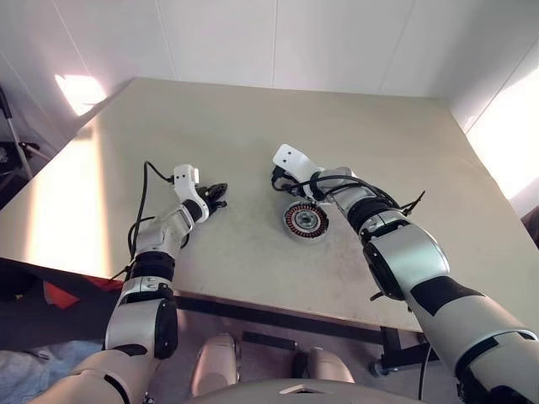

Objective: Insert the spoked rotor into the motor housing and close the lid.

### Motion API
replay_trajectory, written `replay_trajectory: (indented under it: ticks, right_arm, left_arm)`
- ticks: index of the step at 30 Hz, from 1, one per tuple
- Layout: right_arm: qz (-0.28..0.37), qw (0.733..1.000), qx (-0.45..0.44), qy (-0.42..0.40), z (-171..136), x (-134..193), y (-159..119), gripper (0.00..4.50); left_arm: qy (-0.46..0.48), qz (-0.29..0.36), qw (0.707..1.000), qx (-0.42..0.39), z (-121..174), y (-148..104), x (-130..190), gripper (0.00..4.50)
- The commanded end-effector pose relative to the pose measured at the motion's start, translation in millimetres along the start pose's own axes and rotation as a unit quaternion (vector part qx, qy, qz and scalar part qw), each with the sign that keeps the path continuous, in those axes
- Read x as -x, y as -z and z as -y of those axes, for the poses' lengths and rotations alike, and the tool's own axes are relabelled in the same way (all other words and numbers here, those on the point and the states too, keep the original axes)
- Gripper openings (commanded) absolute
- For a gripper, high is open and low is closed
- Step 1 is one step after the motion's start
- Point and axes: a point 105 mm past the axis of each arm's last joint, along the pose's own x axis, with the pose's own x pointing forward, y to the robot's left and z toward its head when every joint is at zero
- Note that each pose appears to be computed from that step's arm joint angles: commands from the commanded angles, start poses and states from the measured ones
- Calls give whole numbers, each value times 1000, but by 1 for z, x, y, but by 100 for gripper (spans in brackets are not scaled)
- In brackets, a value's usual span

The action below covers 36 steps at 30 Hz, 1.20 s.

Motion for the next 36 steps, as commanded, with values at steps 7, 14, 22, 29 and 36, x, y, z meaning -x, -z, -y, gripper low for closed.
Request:
replay_trajectory:
  ticks: [7,14,22,29,36]
  right_arm:
    - [-5,999,1,35,17,5,-5,6]
    - [33,998,-20,53,32,11,-21,2]
    - [145,988,-52,31,61,39,-67,2]
    - [204,978,-4,-42,63,89,-66,2]
    - [146,980,40,-129,-3,154,-23,2]
  left_arm:
    - [10,14,1000,-10,8,-10,0,51]
    - [8,12,1000,-11,8,-8,0,51]
    - [10,8,1000,-8,10,-2,-2,51]
    - [16,-2,1000,0,14,9,-5,51]
    - [29,-11,999,5,22,18,-9,51]
